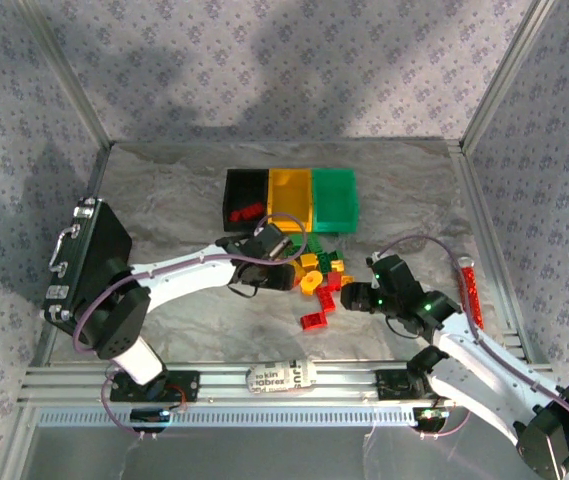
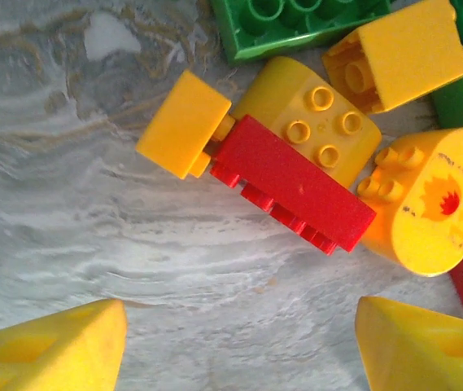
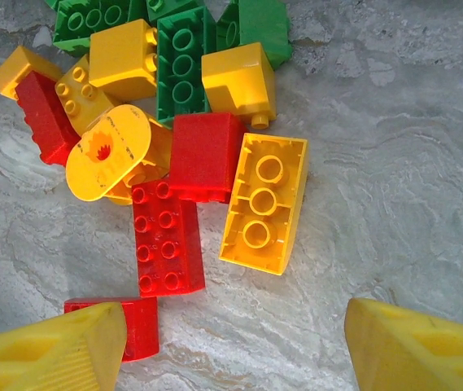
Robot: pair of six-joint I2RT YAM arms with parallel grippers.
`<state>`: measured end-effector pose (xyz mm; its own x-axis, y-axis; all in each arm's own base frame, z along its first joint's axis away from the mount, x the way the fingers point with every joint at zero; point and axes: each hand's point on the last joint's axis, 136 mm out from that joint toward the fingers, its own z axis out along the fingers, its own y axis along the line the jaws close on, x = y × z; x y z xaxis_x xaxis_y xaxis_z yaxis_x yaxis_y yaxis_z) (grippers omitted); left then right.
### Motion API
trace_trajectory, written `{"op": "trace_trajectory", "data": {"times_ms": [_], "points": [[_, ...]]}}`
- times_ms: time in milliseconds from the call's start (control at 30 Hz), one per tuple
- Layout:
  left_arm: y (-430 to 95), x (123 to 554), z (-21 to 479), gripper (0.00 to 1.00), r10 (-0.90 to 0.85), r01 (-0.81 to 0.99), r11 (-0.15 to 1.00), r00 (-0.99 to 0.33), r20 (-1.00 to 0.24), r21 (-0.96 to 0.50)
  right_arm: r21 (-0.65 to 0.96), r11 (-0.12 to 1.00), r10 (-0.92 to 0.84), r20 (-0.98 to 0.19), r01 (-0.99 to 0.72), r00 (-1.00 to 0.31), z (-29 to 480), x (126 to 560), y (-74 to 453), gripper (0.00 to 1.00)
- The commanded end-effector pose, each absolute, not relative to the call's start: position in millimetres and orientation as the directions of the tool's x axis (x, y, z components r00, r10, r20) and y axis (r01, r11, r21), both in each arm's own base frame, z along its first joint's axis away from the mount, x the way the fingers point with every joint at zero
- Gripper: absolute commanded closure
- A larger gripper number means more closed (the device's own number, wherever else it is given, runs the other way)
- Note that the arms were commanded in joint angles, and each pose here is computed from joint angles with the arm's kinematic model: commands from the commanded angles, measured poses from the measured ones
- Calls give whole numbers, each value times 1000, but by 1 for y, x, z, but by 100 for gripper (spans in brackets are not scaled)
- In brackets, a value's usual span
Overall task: Sort the legos into containers by color
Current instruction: Pick up the lego from the center of the table.
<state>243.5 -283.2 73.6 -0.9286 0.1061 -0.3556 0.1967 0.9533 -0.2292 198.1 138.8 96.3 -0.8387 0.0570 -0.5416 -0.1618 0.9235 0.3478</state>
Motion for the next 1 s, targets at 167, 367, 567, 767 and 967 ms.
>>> {"op": "trace_trajectory", "data": {"times_ms": [167, 367, 567, 767, 967], "points": [[-304, 263, 72, 37, -190, -51, 930, -914, -358, -364, 359, 924, 88, -535, -132, -841, 93, 191, 132, 27], [-307, 269, 58, 46, -224, -103, 936, -912, -344, -336, 356, 925, 90, -538, -129, -838, 91, 190, 129, 27], [-307, 276, 55, 50, -249, -133, 938, -900, -358, -319, 352, 927, 89, -542, -129, -836, 90, 190, 127, 27], [-317, 278, 61, 52, -235, -115, 939, -901, -364, -324, 351, 928, 92, -536, -122, -839, 85, 189, 125, 27], [-321, 281, 54, 51, -222, -115, 948, -907, -359, -297, 355, 927, 96, -534, -119, -840, 83, 189, 125, 27]]}}
